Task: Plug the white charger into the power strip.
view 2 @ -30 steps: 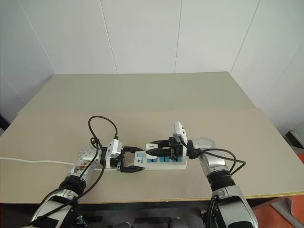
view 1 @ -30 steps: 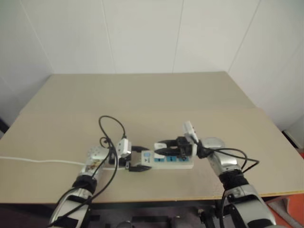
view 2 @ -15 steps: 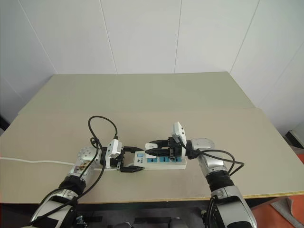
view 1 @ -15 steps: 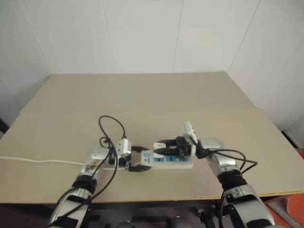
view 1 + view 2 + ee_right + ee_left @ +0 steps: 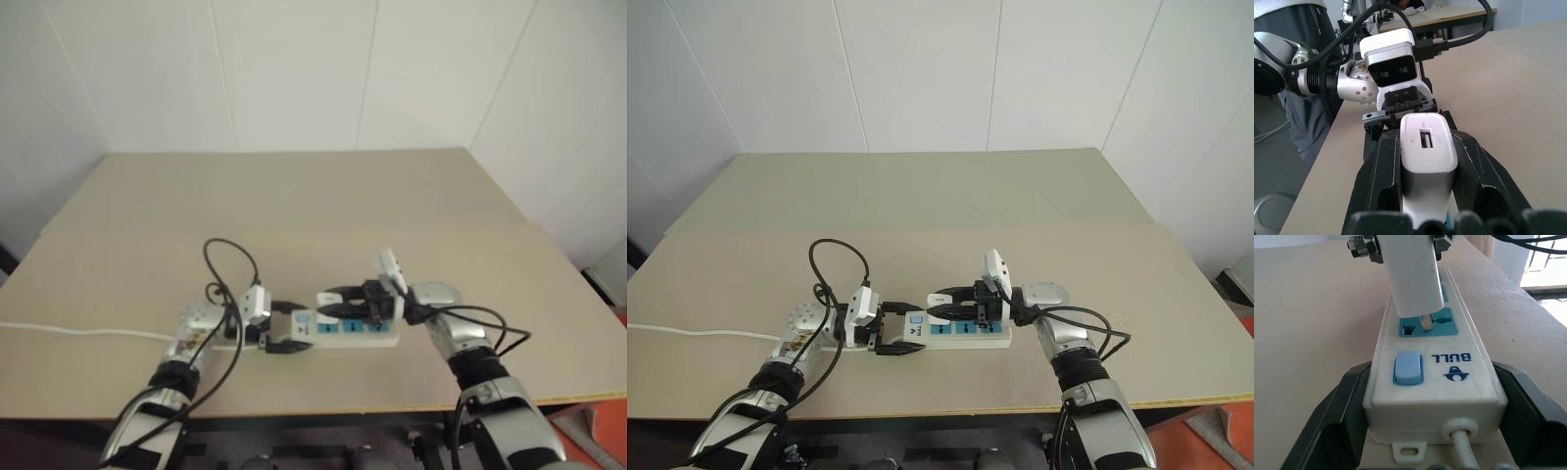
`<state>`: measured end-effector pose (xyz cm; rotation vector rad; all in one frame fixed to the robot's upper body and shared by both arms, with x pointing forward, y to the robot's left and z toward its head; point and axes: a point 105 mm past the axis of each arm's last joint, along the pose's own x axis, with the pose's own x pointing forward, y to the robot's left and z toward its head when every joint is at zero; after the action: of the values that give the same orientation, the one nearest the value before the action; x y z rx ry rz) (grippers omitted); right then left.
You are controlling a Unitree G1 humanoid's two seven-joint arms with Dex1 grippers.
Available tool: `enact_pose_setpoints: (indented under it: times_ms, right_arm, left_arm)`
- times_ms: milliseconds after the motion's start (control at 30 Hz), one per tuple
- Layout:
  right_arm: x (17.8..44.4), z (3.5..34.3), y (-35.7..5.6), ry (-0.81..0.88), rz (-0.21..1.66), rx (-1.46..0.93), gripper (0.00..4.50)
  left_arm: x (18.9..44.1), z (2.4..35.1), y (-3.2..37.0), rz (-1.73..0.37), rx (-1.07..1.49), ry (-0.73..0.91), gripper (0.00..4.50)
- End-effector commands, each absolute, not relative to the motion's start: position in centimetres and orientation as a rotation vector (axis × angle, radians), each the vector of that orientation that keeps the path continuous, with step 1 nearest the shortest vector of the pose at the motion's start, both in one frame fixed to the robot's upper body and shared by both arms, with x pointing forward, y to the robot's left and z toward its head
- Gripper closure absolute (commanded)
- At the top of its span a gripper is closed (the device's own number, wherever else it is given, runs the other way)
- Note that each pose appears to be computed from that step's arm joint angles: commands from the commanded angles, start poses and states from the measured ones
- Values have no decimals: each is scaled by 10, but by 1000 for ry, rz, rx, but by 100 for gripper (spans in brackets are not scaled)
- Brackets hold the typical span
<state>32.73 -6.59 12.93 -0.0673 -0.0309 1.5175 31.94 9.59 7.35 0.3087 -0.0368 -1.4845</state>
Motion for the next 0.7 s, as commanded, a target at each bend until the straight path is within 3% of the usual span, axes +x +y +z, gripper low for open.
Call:
enact_pose_setpoints:
  times_ms: [33,333,433,700]
  right_arm:
    - [338,129,-81,-22,1439,-117,338]
    - [342,135,-82,-60,1422,-127,338]
    - [342,154,-85,-74,1427,11,338]
    - [324,166,-84,-22,1556,-1,338]
  left_arm:
    - [314,70,93,-1519,351,-29,122]
    - [313,69,93,-1520,352,-28,122]
    - [312,69,93,-1521,348,-28,122]
    - [310,68,93,-1527,345,-23,122]
